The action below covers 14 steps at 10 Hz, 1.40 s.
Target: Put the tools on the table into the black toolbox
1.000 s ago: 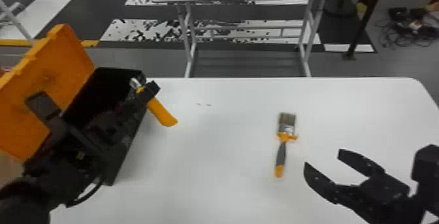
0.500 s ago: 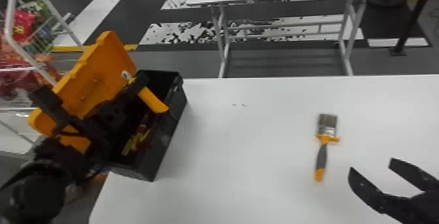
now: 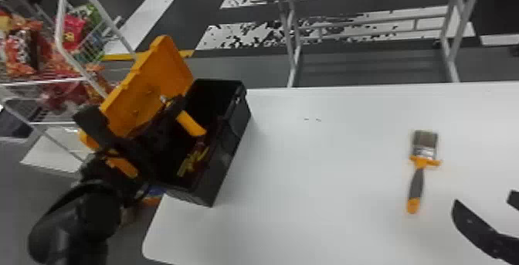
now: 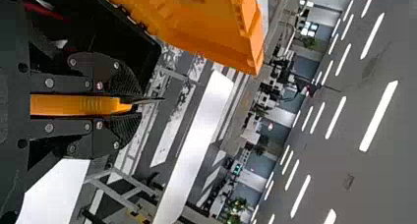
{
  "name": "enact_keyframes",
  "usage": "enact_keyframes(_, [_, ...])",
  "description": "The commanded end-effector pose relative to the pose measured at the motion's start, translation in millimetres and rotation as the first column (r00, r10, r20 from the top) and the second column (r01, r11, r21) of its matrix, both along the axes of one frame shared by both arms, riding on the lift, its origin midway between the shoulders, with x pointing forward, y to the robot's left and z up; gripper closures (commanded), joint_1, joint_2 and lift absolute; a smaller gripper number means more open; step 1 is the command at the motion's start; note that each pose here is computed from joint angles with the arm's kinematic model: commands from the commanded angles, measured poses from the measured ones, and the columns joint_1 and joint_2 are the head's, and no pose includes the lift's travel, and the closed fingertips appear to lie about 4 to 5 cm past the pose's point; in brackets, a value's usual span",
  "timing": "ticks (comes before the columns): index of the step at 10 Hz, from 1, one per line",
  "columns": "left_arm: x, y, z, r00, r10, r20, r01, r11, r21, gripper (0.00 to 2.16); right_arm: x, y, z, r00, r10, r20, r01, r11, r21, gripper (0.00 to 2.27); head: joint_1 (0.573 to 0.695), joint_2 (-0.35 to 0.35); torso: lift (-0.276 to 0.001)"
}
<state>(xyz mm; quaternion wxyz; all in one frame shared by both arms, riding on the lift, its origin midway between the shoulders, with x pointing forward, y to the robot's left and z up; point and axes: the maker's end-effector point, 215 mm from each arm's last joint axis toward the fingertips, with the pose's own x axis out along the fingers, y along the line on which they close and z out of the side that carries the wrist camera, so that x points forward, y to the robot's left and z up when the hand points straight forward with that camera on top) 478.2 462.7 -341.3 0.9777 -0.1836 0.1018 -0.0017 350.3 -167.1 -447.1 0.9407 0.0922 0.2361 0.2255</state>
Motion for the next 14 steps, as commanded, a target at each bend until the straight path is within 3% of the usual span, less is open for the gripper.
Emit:
enact_keyframes(1, [-4.9, 1.4, -10.7, 1.000, 0.020, -0.014, -0.021, 1.000, -0.009, 0.00, 0.1, 1.7, -1.1, 1.000, -0.007, -0.008, 0.007, 1.000, -0.003, 0.12, 0.695, 0.350, -0.075])
enact_keyframes(2, [-11.0, -8.4, -11.9, 1.000, 0.007, -0.005, -0.007, 1.000, -0.022, 0.00, -1.4, 3.3, -4.6, 1.000, -0.010, -0.025, 0.010, 1.000, -0.004, 0.12, 0.695, 0.350, -0.075])
enact_keyframes(4, [-31.6, -36.5, -6.1, 1.000, -0.012, 0.028, 0.011, 0.998, 0.055, 0.03, -2.7, 8.1, -12.8, 0.997, -0.023, -0.080, 0.022, 1.000, -0.013, 0.12, 0.695, 0.350, -0.075])
enact_keyframes(8, [-53.1, -115.7, -25.7, 0.995, -0.089, 0.037, 0.087, 0.994, 0.063, 0.03, 13.9, 27.9, -13.5, 0.991, -0.042, -0.127, 0.036, 0.998, -0.049, 0.12, 0.695, 0.332, -0.075])
enact_keyframes(10, [-65.8, -149.1, -24.3, 0.989, -0.130, 0.063, 0.126, 0.990, 0.068, 0.03, 25.4, 29.1, -18.8, 0.986, -0.081, -0.147, 0.065, 0.992, -0.110, 0.12, 0.695, 0.285, -0.075])
enact_keyframes(14, [-83.0, -188.6, -18.5, 0.981, -0.140, 0.134, 0.117, 0.979, 0.167, 0.03, 41.3, 30.3, -29.8, 0.975, -0.145, -0.167, 0.108, 0.971, -0.213, 0.12, 0.695, 0.213, -0.075])
